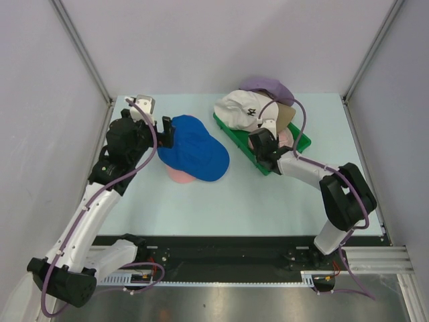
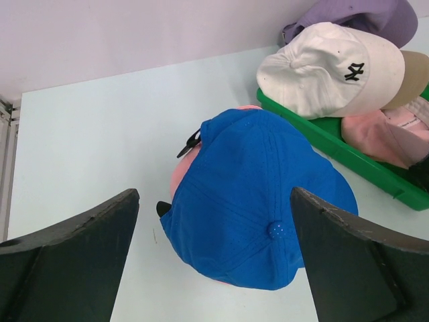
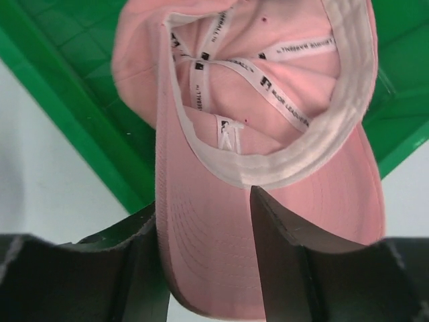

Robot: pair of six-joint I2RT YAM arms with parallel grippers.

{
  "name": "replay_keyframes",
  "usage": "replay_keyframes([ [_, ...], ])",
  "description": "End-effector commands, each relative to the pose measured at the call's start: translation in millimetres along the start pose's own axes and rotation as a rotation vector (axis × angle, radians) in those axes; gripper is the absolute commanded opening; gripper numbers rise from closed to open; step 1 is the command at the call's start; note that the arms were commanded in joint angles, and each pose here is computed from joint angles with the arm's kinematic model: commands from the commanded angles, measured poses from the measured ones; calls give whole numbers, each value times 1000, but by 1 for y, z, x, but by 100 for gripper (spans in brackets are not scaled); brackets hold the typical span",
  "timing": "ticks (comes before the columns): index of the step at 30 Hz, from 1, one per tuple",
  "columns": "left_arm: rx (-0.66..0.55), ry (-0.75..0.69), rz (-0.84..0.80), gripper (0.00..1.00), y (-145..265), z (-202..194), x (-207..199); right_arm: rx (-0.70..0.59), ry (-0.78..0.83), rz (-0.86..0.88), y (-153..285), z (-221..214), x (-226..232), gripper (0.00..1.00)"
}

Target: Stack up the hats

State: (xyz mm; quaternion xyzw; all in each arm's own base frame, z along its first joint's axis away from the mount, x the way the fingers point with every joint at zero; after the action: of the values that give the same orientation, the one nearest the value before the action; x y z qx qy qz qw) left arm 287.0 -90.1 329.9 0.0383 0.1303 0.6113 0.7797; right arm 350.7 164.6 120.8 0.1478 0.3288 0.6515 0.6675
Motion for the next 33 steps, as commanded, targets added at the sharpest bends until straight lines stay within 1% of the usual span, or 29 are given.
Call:
replay_keyframes([
  [1, -55, 21, -1, 100, 5, 11, -2, -12, -27, -83, 4, 1, -26, 47],
  [2, -55, 21, -1, 100, 5, 10, -2, -15, -36, -84, 4, 2, -29, 42],
  [3, -55, 21, -3, 100, 5, 10, -2, -19, -35, -59, 3, 3, -30, 40],
  [4, -53, 21, -1, 100, 5, 10, -1, -13, -36, -46, 2, 0, -31, 35],
  [5, -55, 22, 0, 100, 5, 10, -1, -5, -49, -34, -1, 0, -35, 12],
  [6, -54, 21, 4, 100, 5, 10, -1, 5, -49, 13, 0, -1, -32, 3],
  [7, -56, 21, 5, 100, 5, 10, -1, 0, -41, 37, 2, 4, -32, 0],
  [9, -58, 20, 9, 100, 6, 11, 0, -3, -17, 80, 14, 11, -34, 0],
  [11, -59, 20, 12, 100, 7, 11, 0, -56, -30, 112, 43, 38, -44, 0],
  [12, -65, 20, 14, 100, 7, 12, 1, -80, -42, 161, 55, 48, -47, 0],
  [14, -72, 21, 16, 100, 10, 13, 1, -155, -90, 220, 94, 77, -60, 0],
  [15, -73, 20, 19, 100, 10, 13, 1, -172, -108, 291, 108, 84, -60, 0],
  [17, -79, 19, 23, 100, 12, 14, 2, -223, -146, 367, 140, 98, -66, 0],
  [18, -84, 19, 23, 100, 13, 15, 2, -232, -156, 403, 148, 99, -66, 0],
  [20, -85, 21, 20, 100, 14, 16, 2, -235, -187, 419, 158, 97, -72, 0],
  [21, -84, 22, 14, 100, 13, 16, 1, -217, -189, 478, 159, 91, -66, 0],
  [23, -84, 25, 7, 100, 13, 16, 0, -204, -220, 498, 154, 85, -70, 0],
  [25, -79, 26, 4, 100, 12, 15, -1, -158, -265, 555, 147, 73, -67, 0],
  [28, -78, 28, 8, 100, 12, 14, 0, -177, -322, 674, 151, 71, -63, 0],
  [29, -79, 28, 11, 100, 12, 14, 0, -220, -329, 707, 156, 78, -62, 0],
  [31, -83, 28, 23, 100, 12, 14, 2, -250, -336, 693, 166, 87, -65, 0],
  [32, -84, 29, 29, 100, 12, 14, 3, -242, -331, 747, 173, 87, -63, 0],
  [33, -81, 28, 37, 100, 12, 13, 4, -266, -365, 809, 188, 93, -62, 0],
])
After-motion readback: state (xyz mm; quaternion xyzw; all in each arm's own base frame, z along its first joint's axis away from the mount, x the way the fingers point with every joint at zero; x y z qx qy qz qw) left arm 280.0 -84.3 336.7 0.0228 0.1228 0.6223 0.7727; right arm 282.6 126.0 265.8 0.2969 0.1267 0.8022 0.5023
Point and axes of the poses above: each gripper's point midway between its finger pads, its own y axis back along the fingers, its own x axis along the line the jaws close on, z = x × y, the point moved 5 cm from there along y, back along the fingers, and after that the axes turned 9 degrees about y, right-handed, at the moved point
